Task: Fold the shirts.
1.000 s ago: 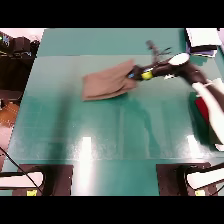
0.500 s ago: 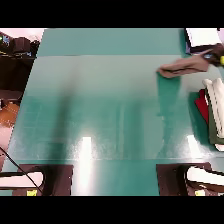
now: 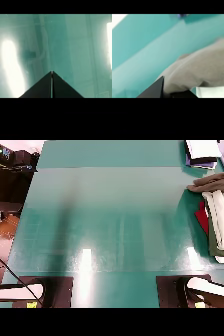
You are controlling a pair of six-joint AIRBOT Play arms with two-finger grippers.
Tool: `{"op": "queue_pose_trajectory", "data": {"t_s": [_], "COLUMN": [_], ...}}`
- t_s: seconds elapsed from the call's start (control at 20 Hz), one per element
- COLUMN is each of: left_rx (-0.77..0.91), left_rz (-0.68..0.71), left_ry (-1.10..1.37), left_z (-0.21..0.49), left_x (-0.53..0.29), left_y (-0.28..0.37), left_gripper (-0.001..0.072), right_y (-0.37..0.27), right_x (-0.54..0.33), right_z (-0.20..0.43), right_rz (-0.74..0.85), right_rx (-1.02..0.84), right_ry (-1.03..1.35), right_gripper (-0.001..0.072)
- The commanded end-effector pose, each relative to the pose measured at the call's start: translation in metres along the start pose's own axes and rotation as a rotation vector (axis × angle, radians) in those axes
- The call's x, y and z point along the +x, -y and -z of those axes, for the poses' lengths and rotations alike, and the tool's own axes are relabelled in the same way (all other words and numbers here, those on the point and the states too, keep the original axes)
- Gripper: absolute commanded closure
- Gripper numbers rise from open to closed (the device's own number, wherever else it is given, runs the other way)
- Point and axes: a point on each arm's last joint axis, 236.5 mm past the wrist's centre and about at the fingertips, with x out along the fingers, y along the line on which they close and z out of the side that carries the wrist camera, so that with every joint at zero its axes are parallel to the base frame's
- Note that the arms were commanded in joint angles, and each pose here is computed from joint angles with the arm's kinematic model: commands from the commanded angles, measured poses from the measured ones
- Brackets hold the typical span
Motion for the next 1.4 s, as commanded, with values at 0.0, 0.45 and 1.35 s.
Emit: {"op": "queue_pose_trajectory", "data": {"t_s": [0.0, 0.45, 1.35], "left_rx": [-0.001, 0.000, 0.035], "left_rz": [0.005, 0.005, 0.018], "left_ry": [-0.008, -0.007, -0.002], "left_z": [0.002, 0.002, 0.001], "left_x": [0.000, 0.000, 0.000], "left_y": [0.001, 0.001, 0.005], "left_gripper": [0.0675, 0.0674, 0.0674], "right_y": [0.000, -0.026, 0.127], "right_x": [-0.030, -0.109, -0.199], "right_z": [-0.039, -0.049, 0.109], "right_rz": [0.017, 0.048, 0.800], "right_rx": [-0.024, -0.100, 0.194], "right_ry": [0.159, 0.244, -0.409], "right_gripper": [0.0694, 0.0694, 0.0689]}}
